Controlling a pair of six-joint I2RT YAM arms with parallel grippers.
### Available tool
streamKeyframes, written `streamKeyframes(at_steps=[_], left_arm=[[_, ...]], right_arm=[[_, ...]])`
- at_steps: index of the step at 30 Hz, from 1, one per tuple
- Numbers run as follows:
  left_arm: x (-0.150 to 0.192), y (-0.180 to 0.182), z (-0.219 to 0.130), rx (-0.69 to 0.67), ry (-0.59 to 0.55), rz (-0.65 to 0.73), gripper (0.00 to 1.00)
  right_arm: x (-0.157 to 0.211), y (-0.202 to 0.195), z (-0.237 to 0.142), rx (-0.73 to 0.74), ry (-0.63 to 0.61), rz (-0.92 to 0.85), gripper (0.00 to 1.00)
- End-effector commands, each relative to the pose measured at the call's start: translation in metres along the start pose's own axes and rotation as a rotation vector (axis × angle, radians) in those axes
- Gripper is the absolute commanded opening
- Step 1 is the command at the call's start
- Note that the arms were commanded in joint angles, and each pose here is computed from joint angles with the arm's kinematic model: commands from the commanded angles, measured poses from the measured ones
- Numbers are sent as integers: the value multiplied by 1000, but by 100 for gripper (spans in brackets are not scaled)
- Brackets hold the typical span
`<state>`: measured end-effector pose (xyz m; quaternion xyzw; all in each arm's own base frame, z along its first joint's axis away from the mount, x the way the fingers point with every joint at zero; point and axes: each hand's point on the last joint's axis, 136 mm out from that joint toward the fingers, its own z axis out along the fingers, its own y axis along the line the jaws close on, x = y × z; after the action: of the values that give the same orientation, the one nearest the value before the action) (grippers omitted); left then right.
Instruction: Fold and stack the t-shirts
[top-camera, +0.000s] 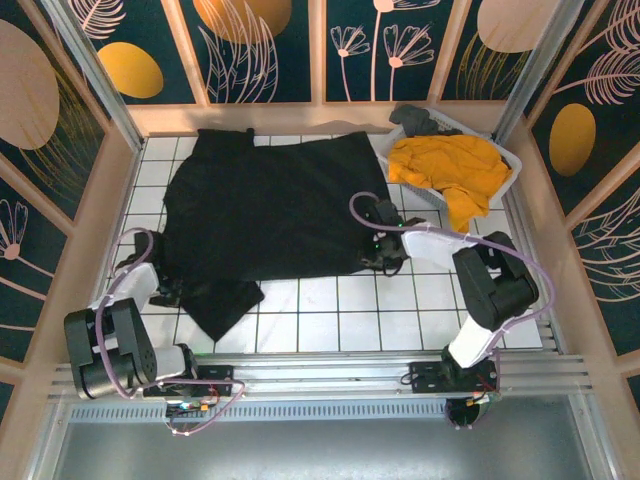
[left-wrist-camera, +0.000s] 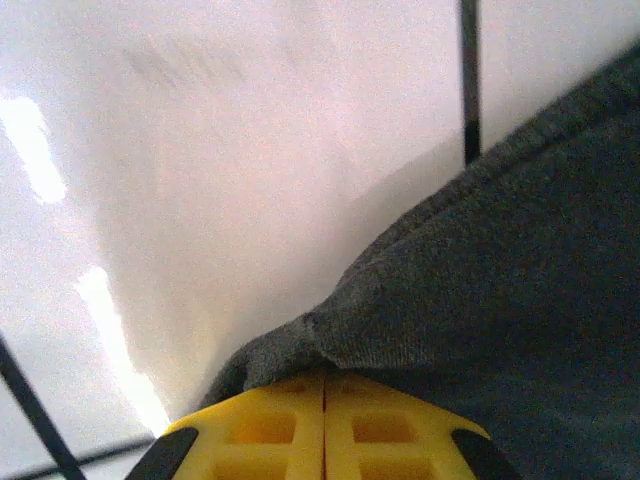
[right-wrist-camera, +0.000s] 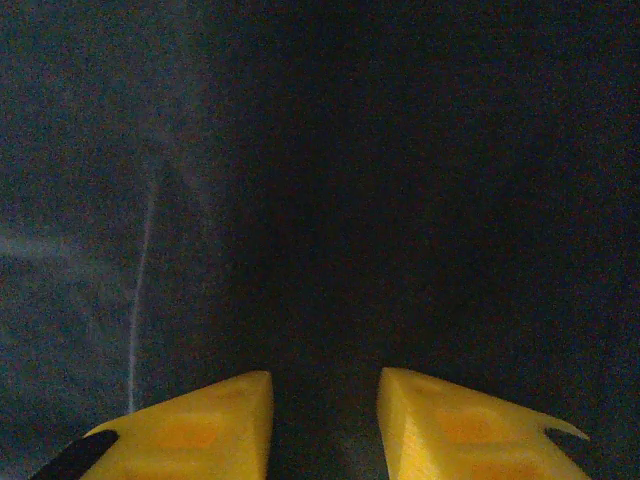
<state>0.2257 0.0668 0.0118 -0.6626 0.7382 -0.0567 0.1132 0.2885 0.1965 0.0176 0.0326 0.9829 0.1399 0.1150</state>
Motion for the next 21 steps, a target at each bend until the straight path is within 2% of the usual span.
streamKeyframes(at_steps=[1,3,5,11,17,21], left_arm=[[-29,17,0,-100,-62,-5,8],[-42,16,0,-115,-71,-25,8],[-51,11,-2,-109,-83,-41,8],[-57,-10,-14,-44,-91,-36,8],[-67,-36,-41,13,-134,44,9],[-39,-83,-45,117,-88,152,12]], right_arm=[[86,-1,-1,-7,256,-29,32],[96,5,-11,-43,257,-49,32],[86,1,-24,-46,187,-41,32],[18,-22,-64,-83,-68,89,39],[-55,-37,-88,-55,-283,145,38],[-97,-24,-80,-82,-341,162,39]])
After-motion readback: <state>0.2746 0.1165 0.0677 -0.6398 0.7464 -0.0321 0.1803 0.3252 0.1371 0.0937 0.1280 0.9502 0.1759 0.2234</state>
